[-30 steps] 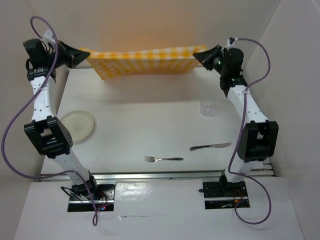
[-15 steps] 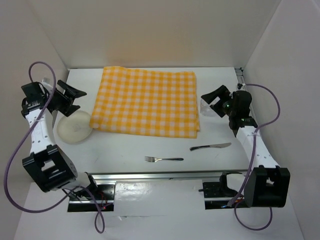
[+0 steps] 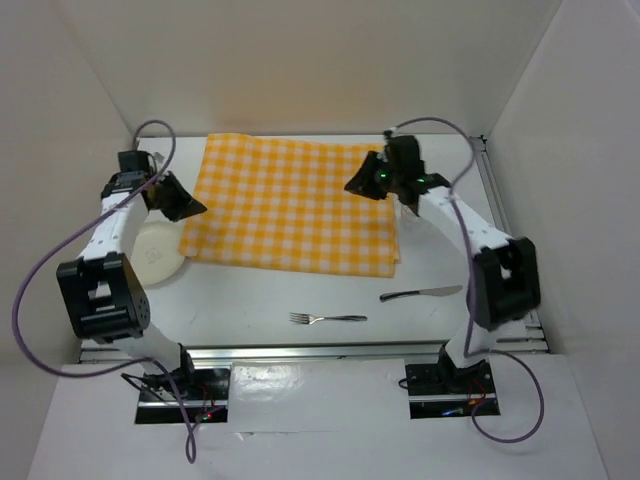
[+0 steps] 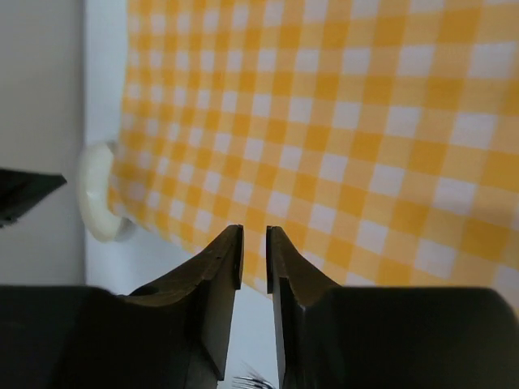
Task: Set the dinner table for one person
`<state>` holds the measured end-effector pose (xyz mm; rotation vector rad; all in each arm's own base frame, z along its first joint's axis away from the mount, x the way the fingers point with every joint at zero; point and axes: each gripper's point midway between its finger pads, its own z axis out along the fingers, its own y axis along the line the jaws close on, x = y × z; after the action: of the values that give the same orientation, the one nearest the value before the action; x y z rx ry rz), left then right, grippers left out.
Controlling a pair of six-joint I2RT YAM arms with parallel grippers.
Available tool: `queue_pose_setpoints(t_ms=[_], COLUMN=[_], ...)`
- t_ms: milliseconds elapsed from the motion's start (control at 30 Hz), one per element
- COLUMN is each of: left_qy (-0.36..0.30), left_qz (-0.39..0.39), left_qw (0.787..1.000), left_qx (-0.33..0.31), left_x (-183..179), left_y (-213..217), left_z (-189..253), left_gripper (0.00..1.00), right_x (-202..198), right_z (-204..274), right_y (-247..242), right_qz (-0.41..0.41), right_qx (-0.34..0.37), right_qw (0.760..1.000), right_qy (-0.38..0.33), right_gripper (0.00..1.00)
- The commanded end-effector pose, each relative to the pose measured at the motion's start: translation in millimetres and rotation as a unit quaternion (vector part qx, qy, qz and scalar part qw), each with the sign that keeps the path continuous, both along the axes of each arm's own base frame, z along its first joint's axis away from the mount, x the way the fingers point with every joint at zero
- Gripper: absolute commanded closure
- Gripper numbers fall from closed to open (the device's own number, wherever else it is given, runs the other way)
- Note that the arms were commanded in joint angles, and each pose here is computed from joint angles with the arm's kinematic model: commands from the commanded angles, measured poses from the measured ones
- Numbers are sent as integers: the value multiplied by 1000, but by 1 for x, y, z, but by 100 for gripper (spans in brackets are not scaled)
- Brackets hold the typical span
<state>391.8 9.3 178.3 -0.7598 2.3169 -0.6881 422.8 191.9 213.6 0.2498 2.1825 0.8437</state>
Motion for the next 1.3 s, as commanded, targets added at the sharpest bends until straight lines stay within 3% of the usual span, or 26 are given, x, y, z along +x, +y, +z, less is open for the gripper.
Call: queue_pose_setpoints(t_ms=[0,200,300,500,867,1267], left_qy=[36,94,149,195,252,251], left_qz=[11,24,21,-2,-19,14], left_qw=[997,989,980,971,955,952], left_qx=[69,109,130,138,154,171], left_x=[21,40,32,12,-65,-92], left_y=[4,3,-3,-27,-52,-42], left_z=[-33,-86,-114,-151,-179,-164], left_gripper=[100,100,100,100,100,100], right_x=[-17,-6,-7,-41,-89,-103], right_z=[-82,-142,-170,-218,-219,-219], right_y=[38,66,60,28,-10,-26], right_qz=[51,52,31,-23,-50,-47], right_qx=[-99,-109,-126,-168,-184,-193], right_qw=[987,978,971,950,942,939], right_qy=[113,169,199,263,276,282], right_gripper=[71,72,74,78,79,79])
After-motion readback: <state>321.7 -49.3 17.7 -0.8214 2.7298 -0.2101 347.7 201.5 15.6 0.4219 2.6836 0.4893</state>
